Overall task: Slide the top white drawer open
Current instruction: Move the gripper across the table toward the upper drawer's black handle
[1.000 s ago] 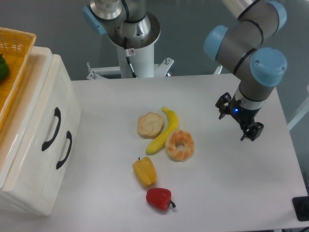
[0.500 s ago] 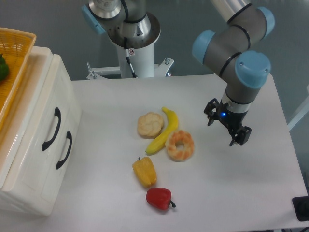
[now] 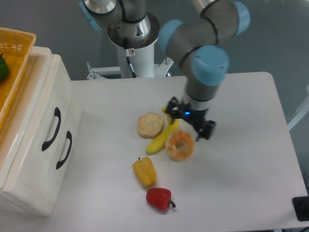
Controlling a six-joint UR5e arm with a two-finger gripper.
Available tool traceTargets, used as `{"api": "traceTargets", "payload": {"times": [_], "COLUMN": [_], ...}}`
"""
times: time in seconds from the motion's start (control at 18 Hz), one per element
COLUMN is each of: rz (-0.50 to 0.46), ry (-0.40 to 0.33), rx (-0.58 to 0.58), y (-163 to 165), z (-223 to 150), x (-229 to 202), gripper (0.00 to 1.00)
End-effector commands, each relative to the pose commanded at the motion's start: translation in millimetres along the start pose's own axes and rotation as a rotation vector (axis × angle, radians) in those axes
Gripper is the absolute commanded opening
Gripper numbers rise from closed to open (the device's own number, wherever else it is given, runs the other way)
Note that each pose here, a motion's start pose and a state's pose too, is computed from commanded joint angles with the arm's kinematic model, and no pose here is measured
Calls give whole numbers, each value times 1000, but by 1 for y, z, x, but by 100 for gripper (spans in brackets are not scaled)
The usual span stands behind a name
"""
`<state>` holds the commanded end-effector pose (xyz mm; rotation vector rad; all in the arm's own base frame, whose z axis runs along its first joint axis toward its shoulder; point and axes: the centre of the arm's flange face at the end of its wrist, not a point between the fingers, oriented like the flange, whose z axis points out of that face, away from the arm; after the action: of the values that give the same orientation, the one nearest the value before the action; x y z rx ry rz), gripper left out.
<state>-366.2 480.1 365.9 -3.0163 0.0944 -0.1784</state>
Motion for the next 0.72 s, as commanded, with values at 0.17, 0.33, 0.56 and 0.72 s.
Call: {"api": "traceTargets", "payload": {"times": [0.17, 0.33, 0.56, 0.72], "rz": [-10, -116, -190, -247], "ry": [52, 84, 138, 169], "rx": [14, 10, 54, 53], "y": [-15, -48, -68, -80], "z": [-3, -9, -11, -4], "x": [26, 64, 88, 103], "gripper": [100, 100, 100, 100]}}
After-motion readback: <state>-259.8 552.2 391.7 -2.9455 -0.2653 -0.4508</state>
